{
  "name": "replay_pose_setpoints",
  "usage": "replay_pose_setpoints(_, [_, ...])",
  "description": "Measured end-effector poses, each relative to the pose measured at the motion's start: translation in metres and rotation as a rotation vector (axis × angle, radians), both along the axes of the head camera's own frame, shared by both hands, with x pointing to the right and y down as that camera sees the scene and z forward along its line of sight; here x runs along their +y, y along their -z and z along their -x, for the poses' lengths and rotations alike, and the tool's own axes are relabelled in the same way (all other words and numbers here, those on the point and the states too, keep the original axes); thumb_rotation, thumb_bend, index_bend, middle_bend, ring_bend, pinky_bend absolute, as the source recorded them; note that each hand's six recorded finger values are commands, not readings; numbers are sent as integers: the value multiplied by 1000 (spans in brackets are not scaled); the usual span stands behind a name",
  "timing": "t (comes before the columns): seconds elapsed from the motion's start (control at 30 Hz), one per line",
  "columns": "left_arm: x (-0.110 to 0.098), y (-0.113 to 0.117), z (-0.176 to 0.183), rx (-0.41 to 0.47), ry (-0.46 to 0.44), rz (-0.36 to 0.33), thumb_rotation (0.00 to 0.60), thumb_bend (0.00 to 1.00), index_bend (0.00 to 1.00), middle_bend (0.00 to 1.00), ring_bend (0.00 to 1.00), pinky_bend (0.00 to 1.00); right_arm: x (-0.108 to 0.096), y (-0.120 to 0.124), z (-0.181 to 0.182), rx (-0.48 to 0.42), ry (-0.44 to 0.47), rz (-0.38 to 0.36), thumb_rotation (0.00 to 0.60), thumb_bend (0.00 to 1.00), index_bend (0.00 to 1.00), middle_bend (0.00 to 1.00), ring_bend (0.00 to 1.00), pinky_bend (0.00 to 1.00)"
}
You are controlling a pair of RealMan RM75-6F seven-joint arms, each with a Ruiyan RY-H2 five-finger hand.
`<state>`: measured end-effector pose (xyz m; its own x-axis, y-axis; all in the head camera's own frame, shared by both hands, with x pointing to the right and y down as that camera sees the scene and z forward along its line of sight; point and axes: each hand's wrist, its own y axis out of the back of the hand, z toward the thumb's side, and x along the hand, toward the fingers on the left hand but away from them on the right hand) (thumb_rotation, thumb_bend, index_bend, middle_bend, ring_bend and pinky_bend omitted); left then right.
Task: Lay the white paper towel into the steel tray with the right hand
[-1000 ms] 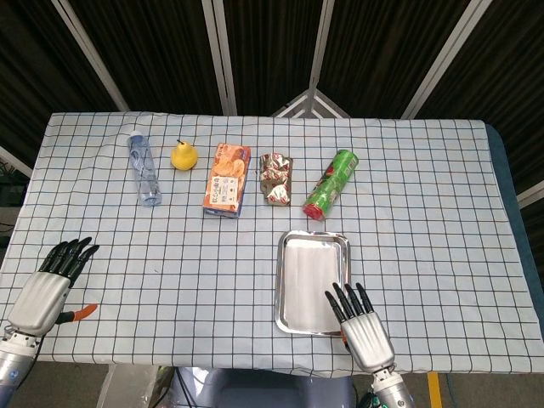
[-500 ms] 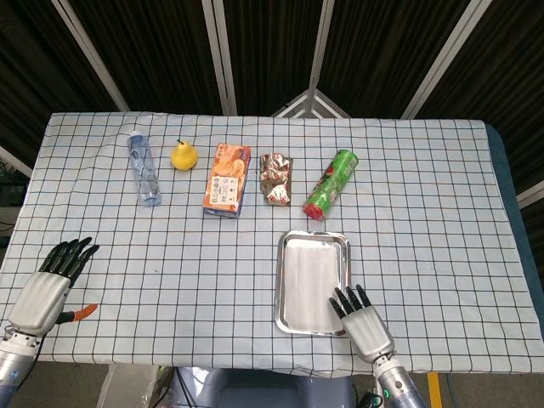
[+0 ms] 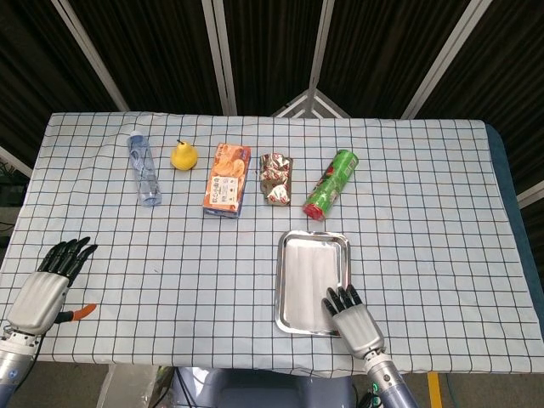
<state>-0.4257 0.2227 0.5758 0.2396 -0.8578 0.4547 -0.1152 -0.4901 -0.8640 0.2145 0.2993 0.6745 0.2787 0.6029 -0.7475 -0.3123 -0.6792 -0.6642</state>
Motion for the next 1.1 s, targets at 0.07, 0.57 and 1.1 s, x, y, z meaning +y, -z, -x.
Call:
replay_pose_setpoints(0.07, [0, 0, 0, 0, 0, 0, 600, 6, 0, 0, 0, 0, -1, -1, 1, 1, -3, -3, 600, 1000, 144, 71, 0, 0])
replay_pose_setpoints(0.57, [0, 0, 0, 0, 0, -1, 600, 6, 0, 0, 0, 0, -6, -1, -4, 30, -19, -22, 600, 1000, 145, 71, 0, 0])
replay_pose_setpoints(1.1, [0, 0, 0, 1, -1, -2, 600, 6, 0, 0, 0, 0, -14, 22, 7, -51, -23, -84, 600, 835, 68, 63, 0, 0])
